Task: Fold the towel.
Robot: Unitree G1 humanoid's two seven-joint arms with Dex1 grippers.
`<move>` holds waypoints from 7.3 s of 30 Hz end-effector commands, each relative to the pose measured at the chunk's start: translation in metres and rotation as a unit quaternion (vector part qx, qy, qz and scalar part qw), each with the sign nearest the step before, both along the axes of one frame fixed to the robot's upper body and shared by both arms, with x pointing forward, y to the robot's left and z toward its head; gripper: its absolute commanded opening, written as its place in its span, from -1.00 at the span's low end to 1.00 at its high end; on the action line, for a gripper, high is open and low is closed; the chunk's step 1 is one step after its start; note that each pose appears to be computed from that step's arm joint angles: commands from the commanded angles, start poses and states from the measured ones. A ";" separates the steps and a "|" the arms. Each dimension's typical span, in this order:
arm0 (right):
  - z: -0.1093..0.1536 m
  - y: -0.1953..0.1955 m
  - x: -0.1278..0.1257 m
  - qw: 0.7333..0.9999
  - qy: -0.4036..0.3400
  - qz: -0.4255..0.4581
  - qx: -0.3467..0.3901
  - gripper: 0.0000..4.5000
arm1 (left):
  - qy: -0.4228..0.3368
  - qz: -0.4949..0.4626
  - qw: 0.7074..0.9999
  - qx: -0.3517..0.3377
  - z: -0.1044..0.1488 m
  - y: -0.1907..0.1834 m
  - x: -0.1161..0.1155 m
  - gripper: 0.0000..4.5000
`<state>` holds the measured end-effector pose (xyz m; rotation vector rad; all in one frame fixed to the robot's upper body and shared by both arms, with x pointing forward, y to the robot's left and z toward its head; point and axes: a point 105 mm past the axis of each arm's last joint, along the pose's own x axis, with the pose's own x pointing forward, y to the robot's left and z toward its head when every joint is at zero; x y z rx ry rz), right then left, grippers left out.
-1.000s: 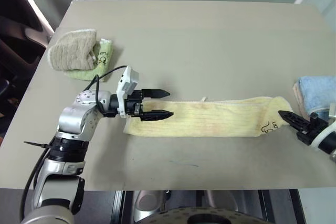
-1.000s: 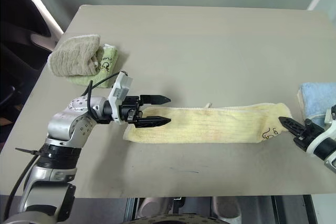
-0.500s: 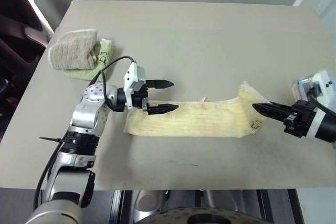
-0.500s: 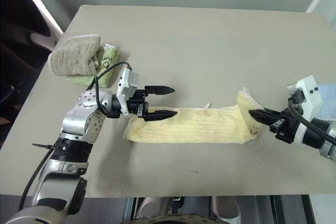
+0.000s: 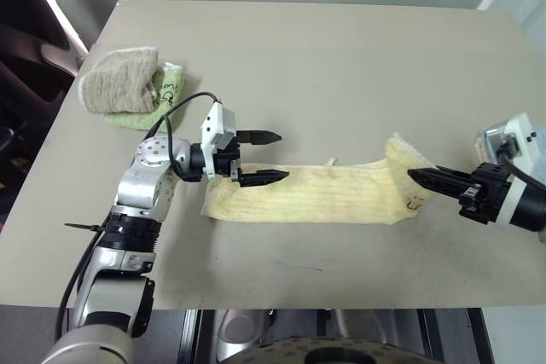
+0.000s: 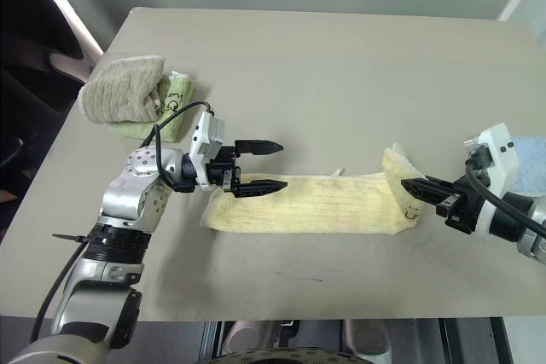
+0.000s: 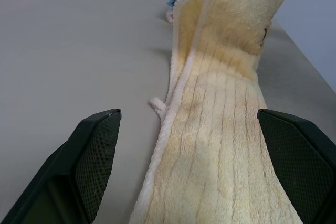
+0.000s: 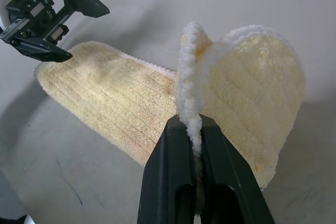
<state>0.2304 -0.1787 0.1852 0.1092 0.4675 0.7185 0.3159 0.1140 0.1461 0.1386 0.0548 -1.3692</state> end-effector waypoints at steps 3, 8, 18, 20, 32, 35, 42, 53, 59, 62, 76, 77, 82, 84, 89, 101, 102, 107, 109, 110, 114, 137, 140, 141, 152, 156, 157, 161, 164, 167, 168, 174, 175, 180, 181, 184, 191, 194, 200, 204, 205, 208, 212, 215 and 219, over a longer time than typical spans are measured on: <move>-0.045 0.064 0.007 0.996 0.040 0.060 0.054 -0.99 | -0.023 -0.005 1.000 0.001 0.008 -0.003 0.002 1.00; -0.051 0.069 0.011 0.996 0.038 0.067 0.043 -0.99 | -0.024 -0.010 1.000 0.000 0.008 -0.005 0.001 1.00; -0.051 0.086 0.009 0.993 0.032 0.103 0.044 -0.99 | -0.024 -0.011 1.000 0.003 0.008 -0.004 0.003 1.00; -0.048 0.089 0.007 0.992 0.031 0.113 0.052 -0.99 | -0.025 -0.011 1.000 0.003 0.008 -0.004 0.004 1.00; -0.054 0.099 0.001 0.988 0.043 0.139 0.054 -0.69 | -0.026 -0.008 1.000 0.007 0.004 0.000 0.006 1.00; -0.052 0.100 -0.002 0.986 0.040 0.154 0.055 -0.24 | -0.026 -0.006 1.000 0.007 0.004 0.001 0.008 1.00; -0.038 0.098 -0.007 0.983 0.019 0.166 0.074 0.76 | -0.025 -0.003 1.000 -0.002 0.003 0.003 0.011 1.00; 0.007 0.064 0.000 0.982 -0.058 0.100 0.149 0.32 | 0.010 -0.045 0.995 -0.086 0.034 -0.009 -0.002 -0.13; 0.003 0.045 0.013 0.985 -0.095 0.061 0.130 -0.60 | -0.002 -0.100 0.988 -0.116 0.052 -0.061 -0.011 -1.00; 0.000 0.040 0.016 0.985 -0.105 0.054 0.124 -0.99 | -0.004 -0.115 0.986 -0.123 0.056 -0.078 -0.016 -1.00; -0.057 0.022 0.044 0.990 -0.109 -0.009 0.085 -0.99 | -0.005 -0.207 0.977 -0.051 -0.009 -0.144 -0.035 -1.00; -0.058 0.021 0.045 0.990 -0.115 -0.013 0.077 -0.99 | -0.009 -0.208 0.977 -0.039 -0.013 -0.142 -0.035 -1.00; -0.061 0.021 0.045 0.990 -0.126 -0.015 0.065 -0.99 | -0.012 -0.215 0.976 -0.024 -0.019 -0.139 -0.035 -1.00; -0.063 0.021 0.045 0.990 -0.126 -0.014 0.056 -0.99 | -0.012 -0.216 0.976 -0.017 -0.021 -0.137 -0.035 -1.00; -0.086 0.026 0.046 0.994 -0.108 -0.012 0.003 -0.99 | -0.004 -0.196 0.980 0.045 -0.056 -0.131 -0.033 -1.00; -0.111 0.035 0.040 0.997 -0.071 0.010 -0.036 -0.99 | 0.061 -0.199 0.973 0.104 -0.079 -0.122 -0.039 -1.00; -0.111 0.035 0.040 0.997 -0.071 0.010 -0.036 -0.99 | 0.062 -0.198 0.973 0.104 -0.079 -0.122 -0.039 -1.00; -0.111 0.035 0.040 0.997 -0.072 0.010 -0.037 -0.99 | 0.063 -0.198 0.973 0.105 -0.079 -0.122 -0.040 -1.00; -0.111 0.035 0.040 0.997 -0.072 0.010 -0.037 -0.99 | 0.063 -0.198 0.973 0.105 -0.079 -0.122 -0.040 -1.00; -0.111 0.035 0.040 0.997 -0.072 0.010 -0.037 -0.99 | 0.064 -0.197 0.973 0.105 -0.079 -0.122 -0.040 -1.00; -0.111 0.035 0.040 0.997 -0.072 0.010 -0.037 -0.99 | 0.064 -0.197 0.973 0.105 -0.079 -0.122 -0.040 -1.00; -0.004 0.047 0.034 0.976 -0.192 0.103 0.003 -1.00 | 0.006 -0.044 0.996 -0.075 0.060 -0.045 -0.007 0.07; -0.005 0.050 0.033 0.976 -0.188 0.114 0.000 -1.00 | 0.013 -0.029 0.997 -0.073 0.064 -0.035 -0.008 0.54; -0.005 0.051 0.033 0.976 -0.186 0.116 0.000 -1.00 | 0.016 -0.025 0.997 -0.074 0.065 -0.032 -0.008 0.70; -0.012 0.066 0.009 0.966 -0.154 0.206 0.020 -0.62 | 0.117 0.101 0.988 0.001 0.050 0.049 -0.016 1.00; -0.012 0.067 0.007 0.962 -0.155 0.222 0.011 -0.04 | 0.162 0.141 0.976 0.029 0.032 0.081 -0.027 1.00; -0.012 0.068 0.006 0.962 -0.155 0.226 0.011 0.12 | 0.170 0.149 0.973 0.036 0.028 0.087 -0.029 1.00; -0.012 0.068 0.007 0.960 -0.154 0.234 0.009 0.74 | 0.207 0.174 0.961 0.055 0.016 0.106 -0.040 1.00; -0.012 0.065 0.024 0.966 -0.166 0.197 0.003 0.99 | 0.249 0.183 0.949 0.055 0.015 0.114 -0.051 1.00; -0.010 0.065 0.031 0.969 -0.169 0.180 0.016 0.99 | 0.301 0.192 0.934 0.028 0.018 0.113 -0.059 1.00; -0.010 0.066 0.033 0.969 -0.168 0.178 0.022 0.99 | 0.322 0.191 0.927 0.007 0.021 0.112 -0.062 1.00; -0.014 0.071 0.038 0.974 -0.153 0.164 0.028 0.99 | 0.446 0.205 0.870 -0.058 0.018 0.119 -0.084 1.00; -0.016 0.072 0.038 0.975 -0.149 0.164 0.028 0.99 | 0.465 0.207 0.858 -0.064 0.015 0.121 -0.090 1.00; -0.020 0.077 0.045 0.978 -0.142 0.149 0.029 0.99 | 0.532 0.212 0.811 -0.117 0.008 0.132 -0.106 1.00; -0.018 0.078 0.046 0.978 -0.143 0.144 0.037 0.99 | 0.544 0.210 0.805 -0.114 0.005 0.131 -0.110 1.00; -0.013 0.079 0.049 0.979 -0.144 0.135 0.052 0.99 | 0.573 0.223 0.783 -0.099 -0.010 0.130 -0.123 1.00; -0.015 0.077 0.051 0.982 -0.141 0.121 0.040 0.99 | 0.609 0.261 0.740 -0.119 -0.044 0.134 -0.135 1.00; -0.016 0.074 0.052 0.983 -0.141 0.109 0.036 0.99 | 0.605 0.282 0.729 -0.151 -0.054 0.138 -0.128 1.00; -0.016 0.073 0.053 0.984 -0.140 0.102 0.030 0.99 | 0.605 0.287 0.724 -0.169 -0.057 0.140 -0.122 1.00; -0.016 0.073 0.053 0.984 -0.140 0.102 0.030 0.99 | 0.605 0.287 0.723 -0.169 -0.057 0.141 -0.121 1.00; -0.016 0.073 0.053 0.984 -0.140 0.102 0.030 0.99 | 0.605 0.287 0.723 -0.169 -0.057 0.141 -0.121 1.00; -0.015 0.071 0.054 0.985 -0.141 0.098 0.028 0.99 | 0.602 0.292 0.719 -0.191 -0.062 0.141 -0.110 1.00; -0.013 0.067 0.059 0.986 -0.143 0.087 0.024 0.99 | 0.576 0.272 0.731 -0.244 -0.047 0.134 -0.078 1.00; -0.013 0.067 0.060 0.986 -0.143 0.084 0.024 0.99 | 0.564 0.269 0.735 -0.265 -0.038 0.132 -0.064 1.00; -0.014 0.067 0.060 0.986 -0.143 0.083 0.024 0.99 | 0.561 0.263 0.740 -0.263 -0.033 0.124 -0.058 1.00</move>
